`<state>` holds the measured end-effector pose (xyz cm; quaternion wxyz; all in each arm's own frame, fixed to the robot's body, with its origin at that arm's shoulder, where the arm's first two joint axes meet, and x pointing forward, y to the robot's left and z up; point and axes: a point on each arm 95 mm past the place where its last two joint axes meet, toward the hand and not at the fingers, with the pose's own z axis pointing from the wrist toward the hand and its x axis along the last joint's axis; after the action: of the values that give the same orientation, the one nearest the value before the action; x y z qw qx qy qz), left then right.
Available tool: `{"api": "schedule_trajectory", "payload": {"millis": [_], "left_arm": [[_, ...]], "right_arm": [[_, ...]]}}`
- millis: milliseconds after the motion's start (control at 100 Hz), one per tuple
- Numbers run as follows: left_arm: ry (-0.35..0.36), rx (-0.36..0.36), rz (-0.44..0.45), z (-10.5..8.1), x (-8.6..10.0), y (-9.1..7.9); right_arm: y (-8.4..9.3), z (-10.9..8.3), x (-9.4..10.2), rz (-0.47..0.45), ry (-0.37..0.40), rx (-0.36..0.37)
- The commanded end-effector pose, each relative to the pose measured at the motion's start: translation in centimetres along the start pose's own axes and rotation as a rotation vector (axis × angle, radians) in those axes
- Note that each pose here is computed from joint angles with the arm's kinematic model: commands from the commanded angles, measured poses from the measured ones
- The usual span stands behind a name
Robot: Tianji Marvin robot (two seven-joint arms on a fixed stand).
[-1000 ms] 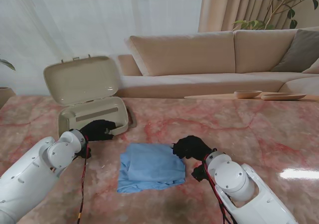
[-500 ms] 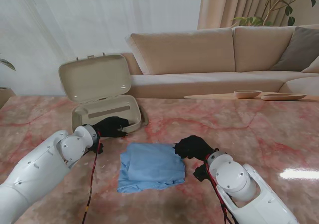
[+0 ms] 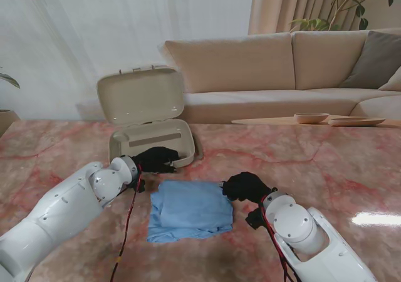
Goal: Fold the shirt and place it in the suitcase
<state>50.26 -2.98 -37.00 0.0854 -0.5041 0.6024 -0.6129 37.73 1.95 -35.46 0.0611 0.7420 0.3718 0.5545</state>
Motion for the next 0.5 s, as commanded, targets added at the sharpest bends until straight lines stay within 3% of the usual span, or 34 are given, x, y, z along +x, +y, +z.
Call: {"api": "schedule_trajectory", "payload": {"millis": [0, 490], "left_arm": [[0.019, -0.025, -0.011, 0.7, 0.6, 1.0], [0.108, -0.032, -0.036, 3.2, 2.2, 1.2]], "right_arm": [[-0.5, -0.1, -0.8, 0.007, -0.024, 0.023], [-0.5, -0.2, -1.1, 0.010, -0.032, 0.018]]}}
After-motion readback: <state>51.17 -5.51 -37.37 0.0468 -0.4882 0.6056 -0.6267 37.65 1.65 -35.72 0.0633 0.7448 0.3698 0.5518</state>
